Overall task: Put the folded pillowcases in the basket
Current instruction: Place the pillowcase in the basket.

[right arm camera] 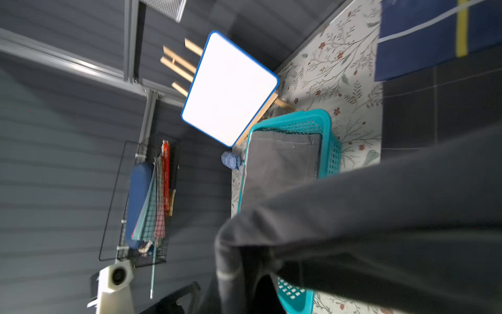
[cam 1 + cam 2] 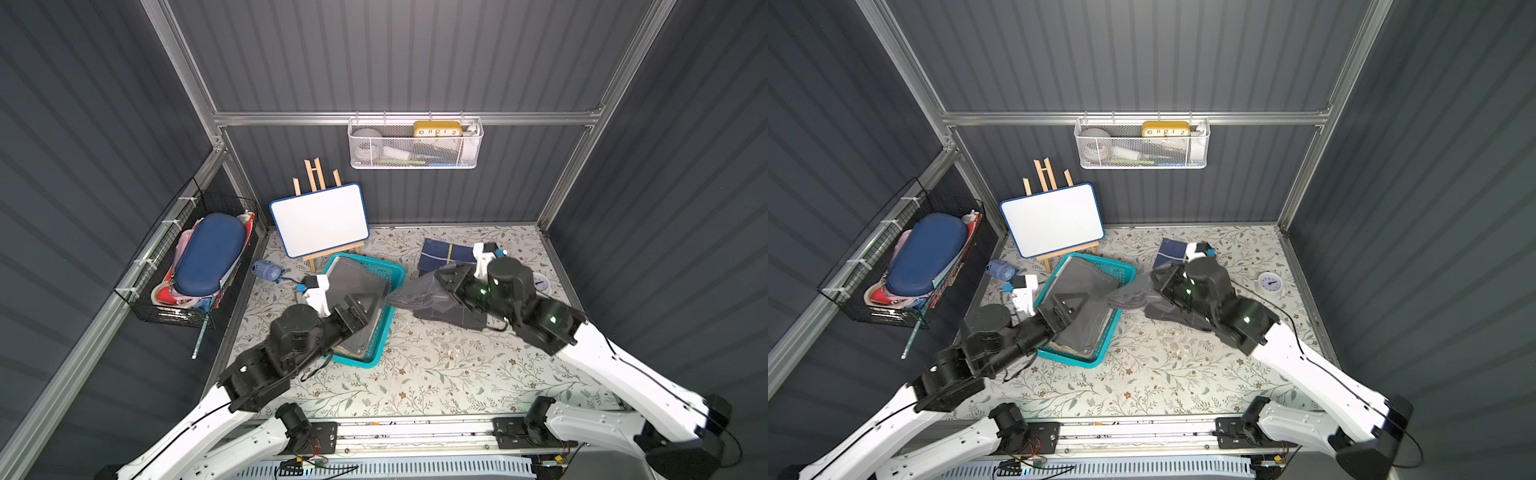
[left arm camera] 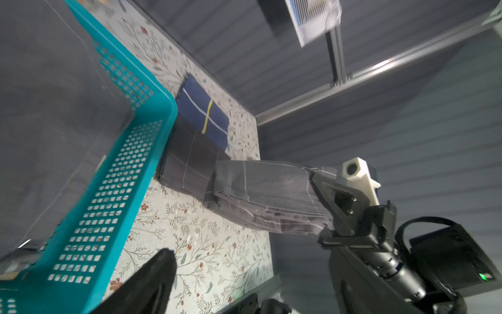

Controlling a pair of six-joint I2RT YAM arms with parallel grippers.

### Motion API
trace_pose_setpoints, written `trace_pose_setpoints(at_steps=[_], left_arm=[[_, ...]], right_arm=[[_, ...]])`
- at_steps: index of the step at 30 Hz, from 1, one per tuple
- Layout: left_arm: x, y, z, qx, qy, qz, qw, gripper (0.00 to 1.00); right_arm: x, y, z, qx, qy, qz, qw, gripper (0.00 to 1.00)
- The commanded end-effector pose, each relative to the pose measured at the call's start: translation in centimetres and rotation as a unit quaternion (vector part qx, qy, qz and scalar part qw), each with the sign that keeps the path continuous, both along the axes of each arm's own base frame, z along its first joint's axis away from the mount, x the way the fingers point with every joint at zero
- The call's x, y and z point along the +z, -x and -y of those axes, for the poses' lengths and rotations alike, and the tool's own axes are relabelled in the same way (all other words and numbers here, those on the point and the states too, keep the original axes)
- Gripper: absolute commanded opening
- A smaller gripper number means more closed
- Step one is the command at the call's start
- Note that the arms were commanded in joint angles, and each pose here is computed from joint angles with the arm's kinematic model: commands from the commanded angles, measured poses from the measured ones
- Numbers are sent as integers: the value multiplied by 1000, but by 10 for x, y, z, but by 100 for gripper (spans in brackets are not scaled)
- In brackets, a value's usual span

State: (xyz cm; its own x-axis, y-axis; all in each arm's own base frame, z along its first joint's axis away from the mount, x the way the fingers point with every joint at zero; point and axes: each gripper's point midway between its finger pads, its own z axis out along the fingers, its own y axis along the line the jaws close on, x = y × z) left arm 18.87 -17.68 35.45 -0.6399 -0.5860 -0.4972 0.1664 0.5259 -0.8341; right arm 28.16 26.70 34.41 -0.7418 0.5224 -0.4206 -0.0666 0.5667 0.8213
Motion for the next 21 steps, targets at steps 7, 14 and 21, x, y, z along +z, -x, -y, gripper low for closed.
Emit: trace_pose_setpoints(at_steps=[7,14,21], left_arm=[[42,29,-118,149,-57,76,984,100],[60,44,-154,187,-51,107,975,99],[63,51,-166,197,-44,122,972,100]], right_arm=[[16,1,-106,302,66,-18,951,0],[20,4,-171,391,65,-20,918,0],[23,-2,-219,429,3,-19,903,0]])
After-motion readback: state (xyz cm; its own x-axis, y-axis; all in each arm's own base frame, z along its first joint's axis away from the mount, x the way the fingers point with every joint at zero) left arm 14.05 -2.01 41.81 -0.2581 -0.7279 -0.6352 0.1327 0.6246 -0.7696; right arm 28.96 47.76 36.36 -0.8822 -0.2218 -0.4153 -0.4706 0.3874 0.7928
